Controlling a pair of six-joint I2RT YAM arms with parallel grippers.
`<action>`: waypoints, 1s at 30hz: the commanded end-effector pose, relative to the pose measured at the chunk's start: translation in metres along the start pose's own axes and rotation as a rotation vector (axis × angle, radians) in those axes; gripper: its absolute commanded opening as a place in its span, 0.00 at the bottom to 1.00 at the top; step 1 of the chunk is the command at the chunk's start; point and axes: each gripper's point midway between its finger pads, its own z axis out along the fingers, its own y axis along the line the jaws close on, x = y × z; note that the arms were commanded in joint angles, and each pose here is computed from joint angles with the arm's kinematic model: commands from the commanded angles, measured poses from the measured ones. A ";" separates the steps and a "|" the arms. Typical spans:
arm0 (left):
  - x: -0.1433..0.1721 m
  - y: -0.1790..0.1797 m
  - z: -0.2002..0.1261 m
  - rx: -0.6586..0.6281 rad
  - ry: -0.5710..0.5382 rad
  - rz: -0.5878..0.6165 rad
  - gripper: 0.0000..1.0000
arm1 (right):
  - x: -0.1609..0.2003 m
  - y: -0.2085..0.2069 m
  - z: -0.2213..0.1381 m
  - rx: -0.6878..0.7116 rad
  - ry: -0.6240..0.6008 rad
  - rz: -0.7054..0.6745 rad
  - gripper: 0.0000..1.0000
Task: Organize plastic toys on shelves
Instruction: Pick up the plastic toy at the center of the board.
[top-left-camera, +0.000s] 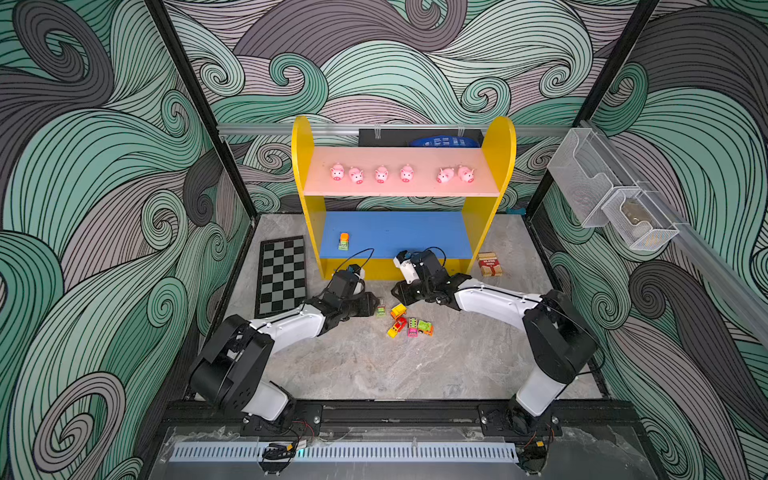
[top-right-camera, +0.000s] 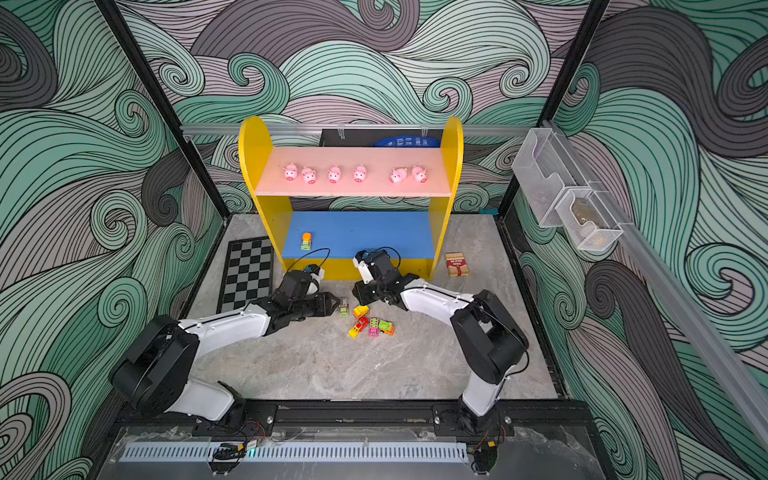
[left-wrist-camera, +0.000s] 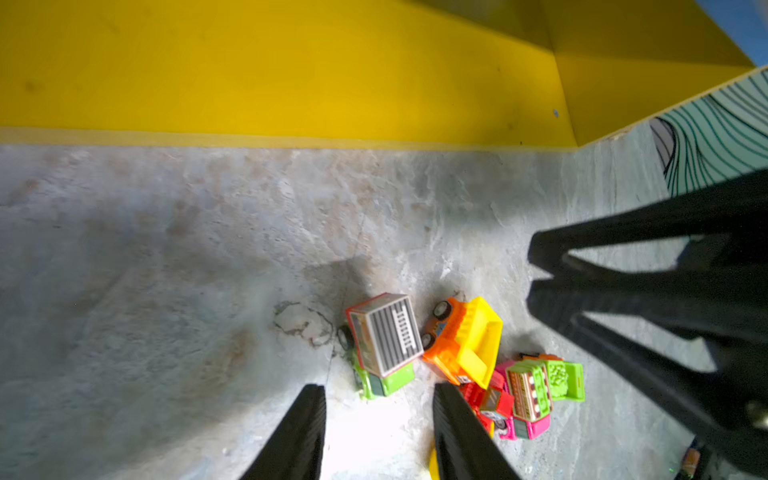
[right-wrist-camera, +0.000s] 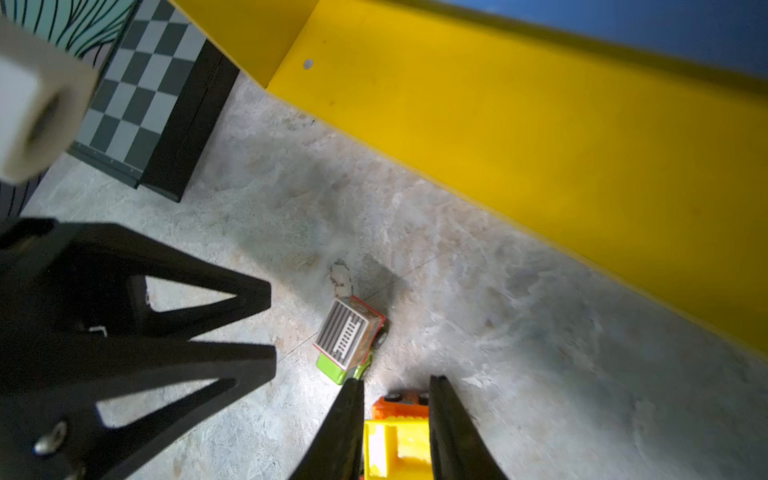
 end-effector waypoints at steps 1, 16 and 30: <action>-0.009 -0.008 0.004 -0.056 -0.028 0.035 0.51 | -0.008 -0.016 -0.019 0.026 -0.075 0.059 0.34; -0.003 0.000 0.033 -0.247 -0.005 0.122 0.59 | 0.016 -0.047 -0.052 0.024 -0.171 0.142 0.45; 0.004 0.020 0.037 -0.353 0.022 0.188 0.41 | 0.021 -0.048 -0.050 0.021 -0.160 0.145 0.47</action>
